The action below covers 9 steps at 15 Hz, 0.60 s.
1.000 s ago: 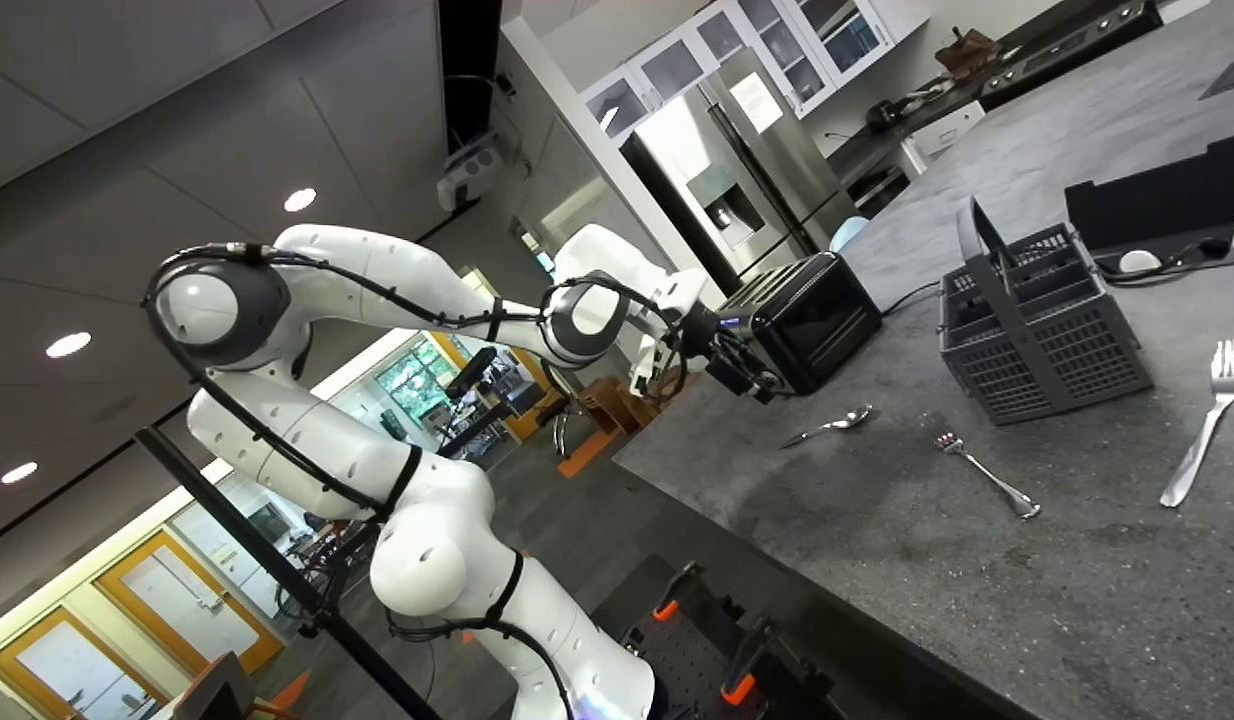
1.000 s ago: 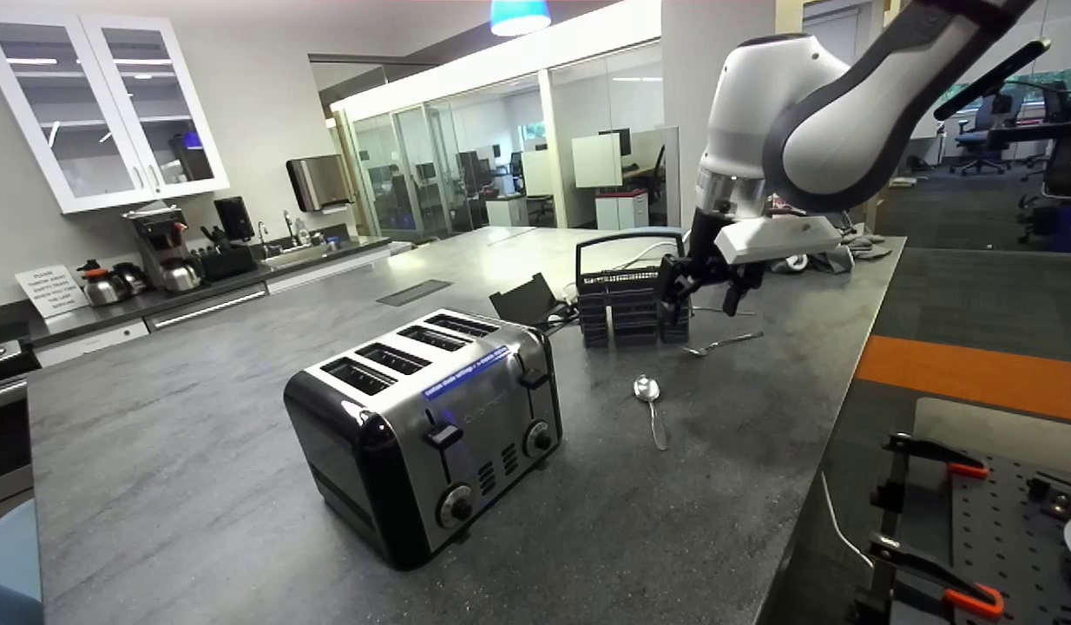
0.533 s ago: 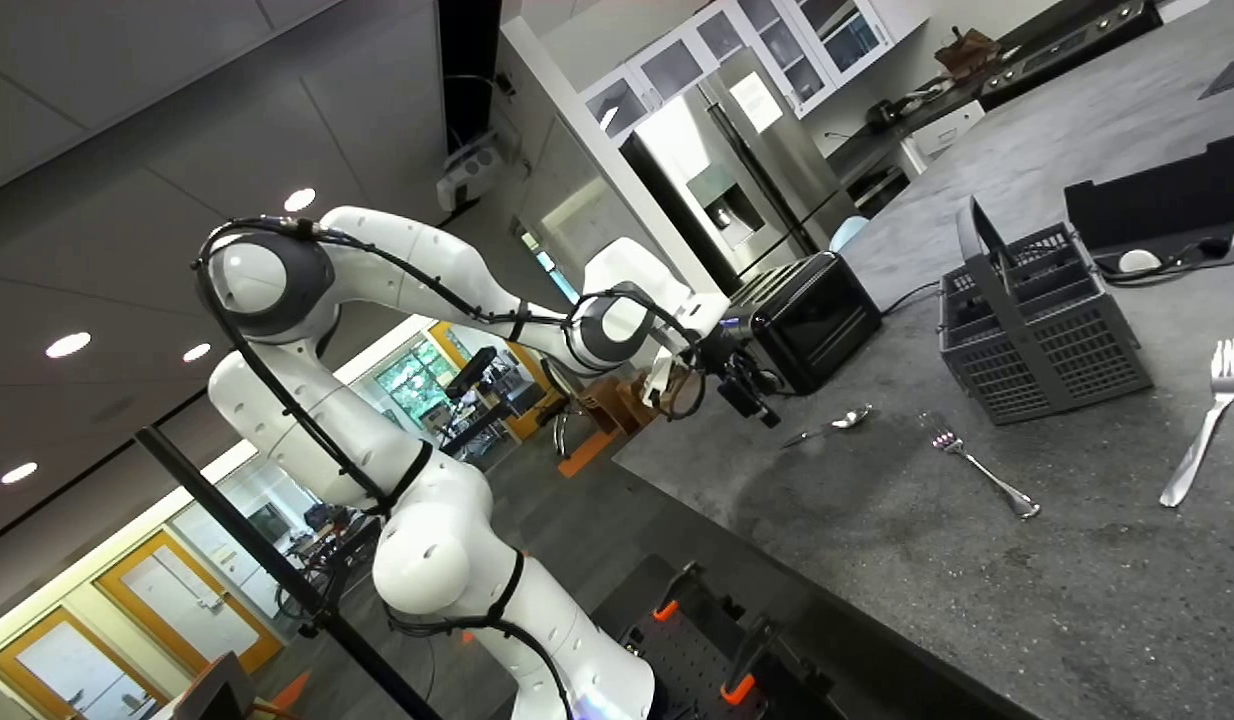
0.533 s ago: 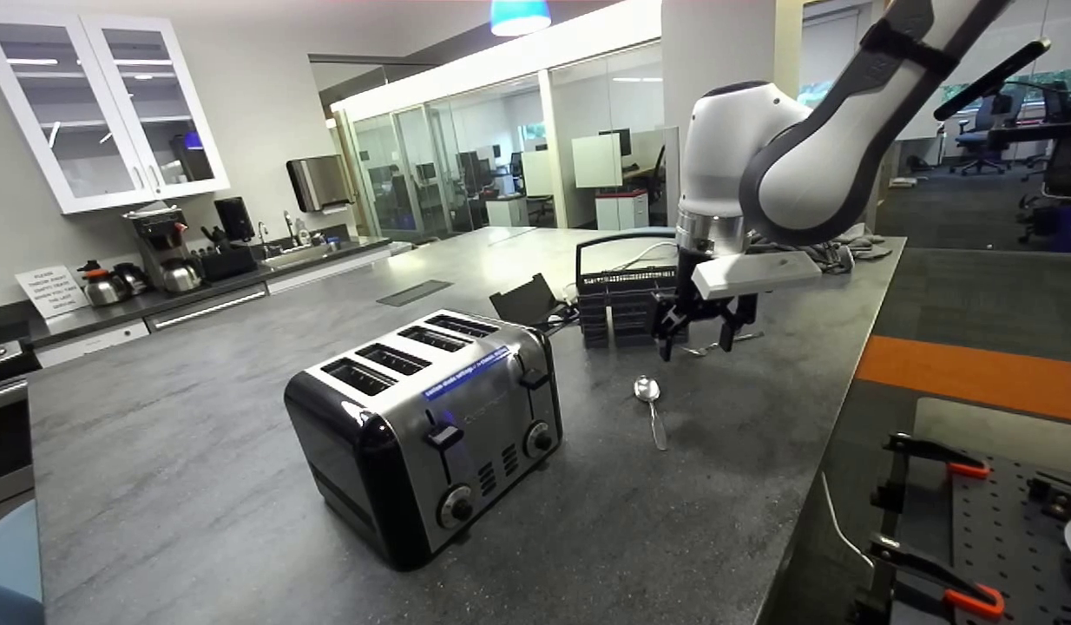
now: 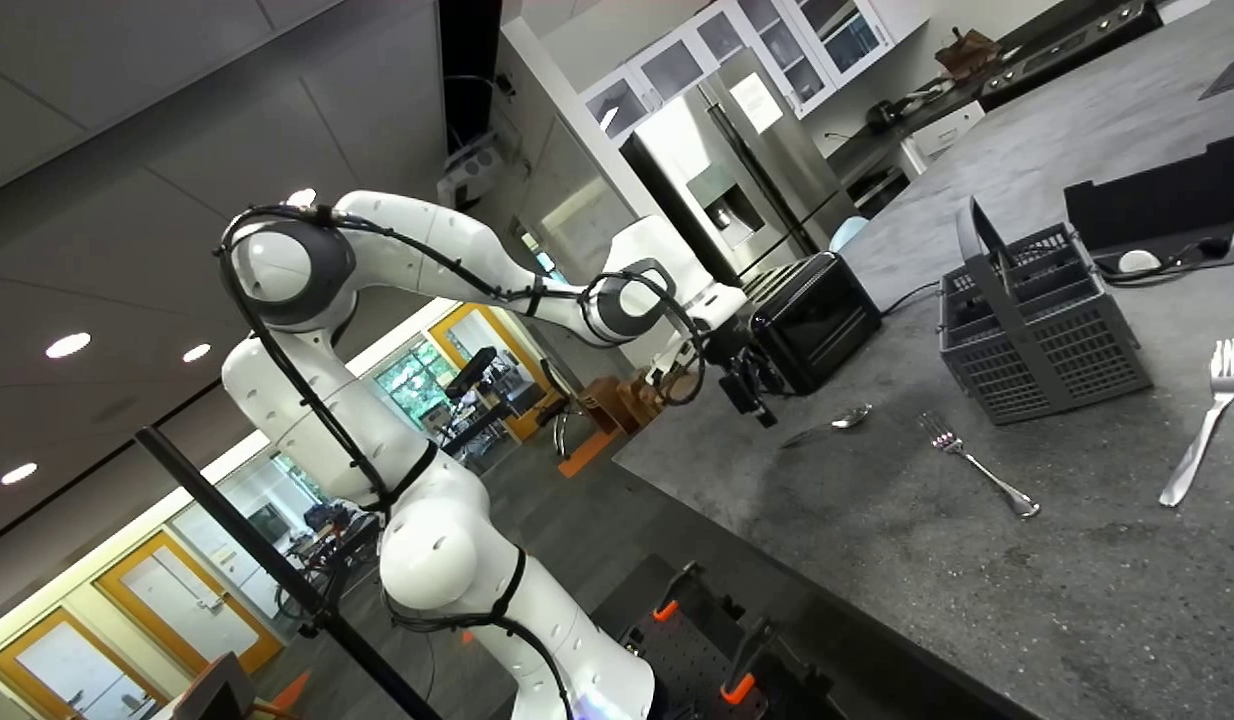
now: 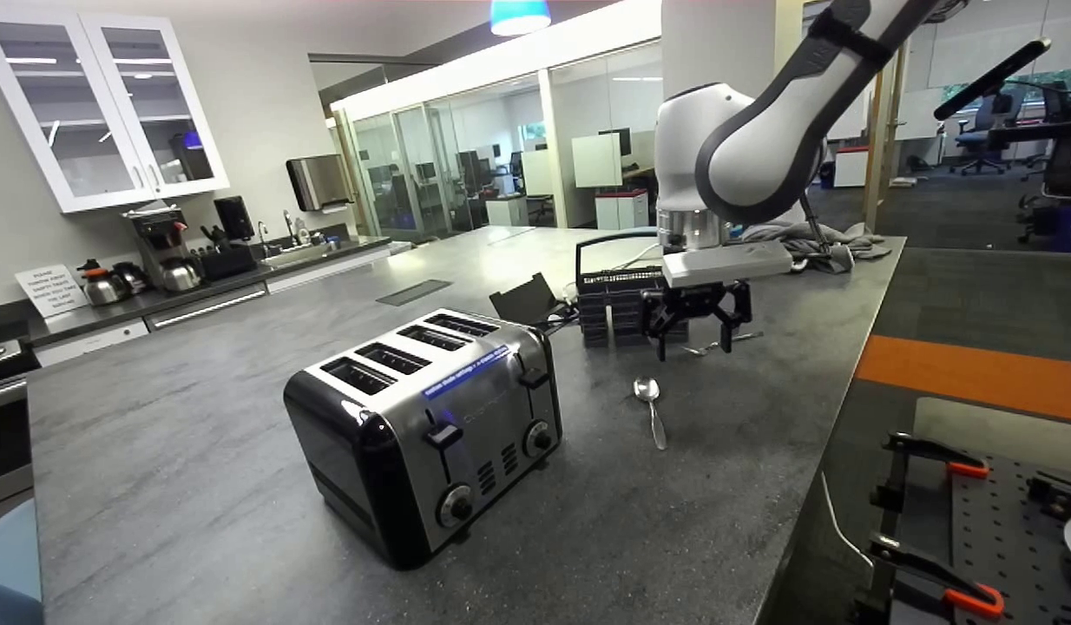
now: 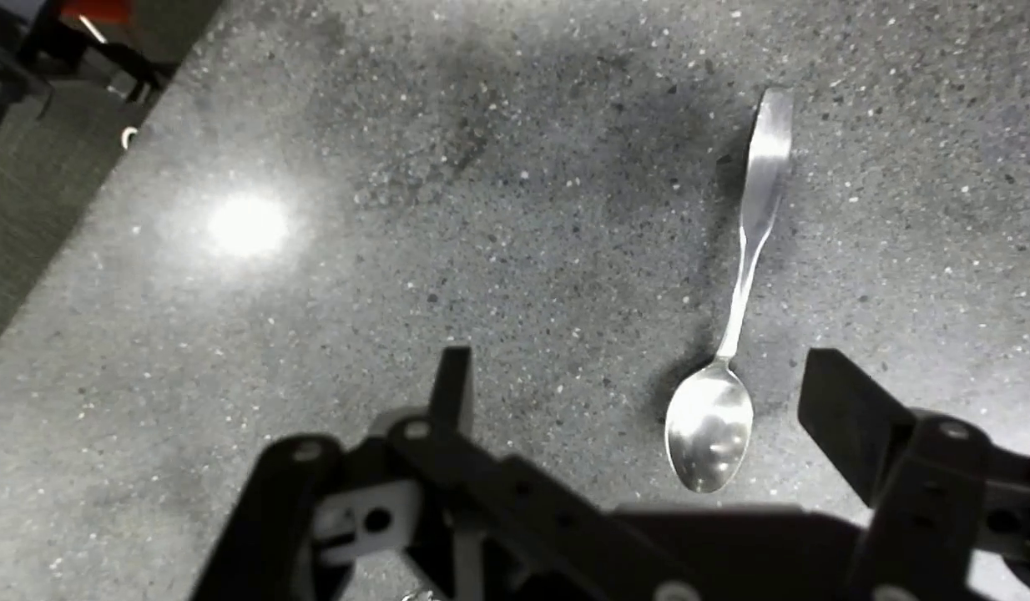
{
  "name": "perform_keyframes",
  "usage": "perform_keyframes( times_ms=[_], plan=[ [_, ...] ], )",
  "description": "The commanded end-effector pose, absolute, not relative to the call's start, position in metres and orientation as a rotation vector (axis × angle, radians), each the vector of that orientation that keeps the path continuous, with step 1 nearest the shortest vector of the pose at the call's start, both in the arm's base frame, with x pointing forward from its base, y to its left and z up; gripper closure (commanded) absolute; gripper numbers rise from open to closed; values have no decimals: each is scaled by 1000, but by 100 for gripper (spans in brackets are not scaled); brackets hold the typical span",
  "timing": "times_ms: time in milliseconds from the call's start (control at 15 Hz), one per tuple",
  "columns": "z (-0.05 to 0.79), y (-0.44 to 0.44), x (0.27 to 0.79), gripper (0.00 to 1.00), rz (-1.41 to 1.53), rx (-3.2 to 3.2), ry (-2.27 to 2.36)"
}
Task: Place the silver spoon in the cutlery holder
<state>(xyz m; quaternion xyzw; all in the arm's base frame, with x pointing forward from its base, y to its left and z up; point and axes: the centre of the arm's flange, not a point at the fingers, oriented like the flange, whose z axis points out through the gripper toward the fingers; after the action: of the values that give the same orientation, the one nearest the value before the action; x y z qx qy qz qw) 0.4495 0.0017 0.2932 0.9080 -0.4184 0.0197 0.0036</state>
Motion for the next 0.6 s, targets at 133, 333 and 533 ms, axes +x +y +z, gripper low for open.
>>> perform_keyframes(
  times_ms=[133, 333, 533],
  plan=[
    [276, 8, 491, 0, -19, 2854, -1448],
    [261, 9, 498, 0, -30, 2841, -1471],
    [248, 10, 501, 0, -46, 2831, -1470]
  ],
)
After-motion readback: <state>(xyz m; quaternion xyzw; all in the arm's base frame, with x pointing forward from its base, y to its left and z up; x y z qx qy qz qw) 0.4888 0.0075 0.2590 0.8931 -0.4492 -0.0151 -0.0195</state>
